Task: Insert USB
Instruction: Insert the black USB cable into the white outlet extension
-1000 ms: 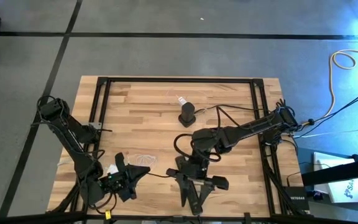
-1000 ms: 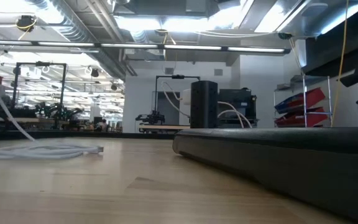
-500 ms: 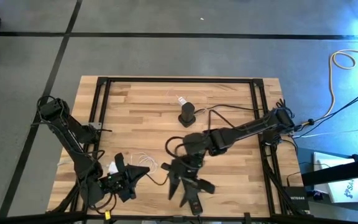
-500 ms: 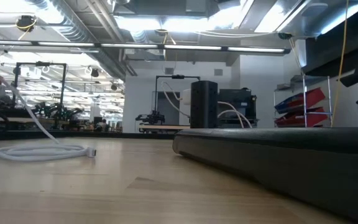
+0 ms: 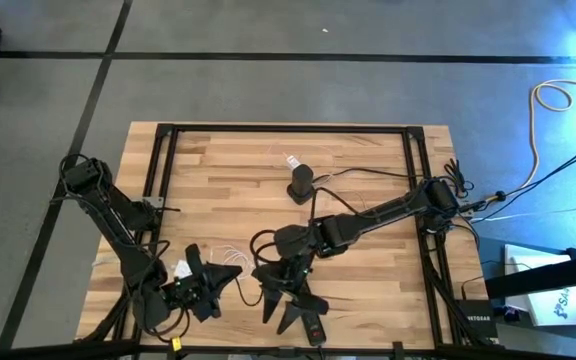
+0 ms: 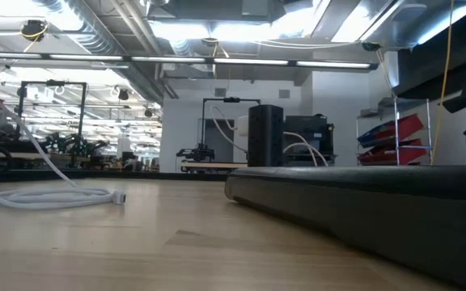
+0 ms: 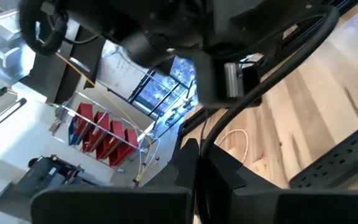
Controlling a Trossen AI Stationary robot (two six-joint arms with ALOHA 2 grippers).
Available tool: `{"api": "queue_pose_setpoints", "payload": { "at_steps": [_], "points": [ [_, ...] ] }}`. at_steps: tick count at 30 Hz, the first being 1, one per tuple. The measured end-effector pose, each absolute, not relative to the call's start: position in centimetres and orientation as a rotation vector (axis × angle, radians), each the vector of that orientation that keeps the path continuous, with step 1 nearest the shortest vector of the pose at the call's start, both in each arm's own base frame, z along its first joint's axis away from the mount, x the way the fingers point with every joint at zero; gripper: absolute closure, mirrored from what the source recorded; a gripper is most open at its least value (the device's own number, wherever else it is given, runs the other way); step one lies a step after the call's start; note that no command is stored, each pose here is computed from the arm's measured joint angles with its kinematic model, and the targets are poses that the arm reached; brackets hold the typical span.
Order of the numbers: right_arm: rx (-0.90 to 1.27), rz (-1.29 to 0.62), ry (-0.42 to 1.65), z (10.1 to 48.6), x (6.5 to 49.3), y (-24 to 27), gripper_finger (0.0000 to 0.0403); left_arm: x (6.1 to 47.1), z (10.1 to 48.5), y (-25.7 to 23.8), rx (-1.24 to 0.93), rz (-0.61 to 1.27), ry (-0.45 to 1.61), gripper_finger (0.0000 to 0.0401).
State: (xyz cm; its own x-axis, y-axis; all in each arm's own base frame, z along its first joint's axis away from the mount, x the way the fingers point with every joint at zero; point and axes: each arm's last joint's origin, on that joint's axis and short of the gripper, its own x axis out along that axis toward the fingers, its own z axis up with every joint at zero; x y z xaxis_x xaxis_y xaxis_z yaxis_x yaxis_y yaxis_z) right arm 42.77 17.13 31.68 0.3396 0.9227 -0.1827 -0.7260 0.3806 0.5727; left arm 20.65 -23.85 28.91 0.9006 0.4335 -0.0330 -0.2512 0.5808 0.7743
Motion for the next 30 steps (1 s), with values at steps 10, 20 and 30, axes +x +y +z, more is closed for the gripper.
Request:
{"api": "queue_pose_setpoints", "payload": {
  "at_steps": [10,20,30],
  "points": [
    [0.623,0.782,0.762,29.9,42.8,16.6,0.0210,21.4,29.0,-23.1,0.867,0.458,0.249,0.0401],
    [0.646,0.721,0.869,29.1,42.2,17.0,0.0210,22.6,29.0,-21.9,0.929,0.501,0.292,0.0401],
    [0.604,1.125,0.828,30.0,41.7,18.1,0.0210,26.4,29.0,-18.1,0.963,0.478,0.325,0.0401]
  ]
}}
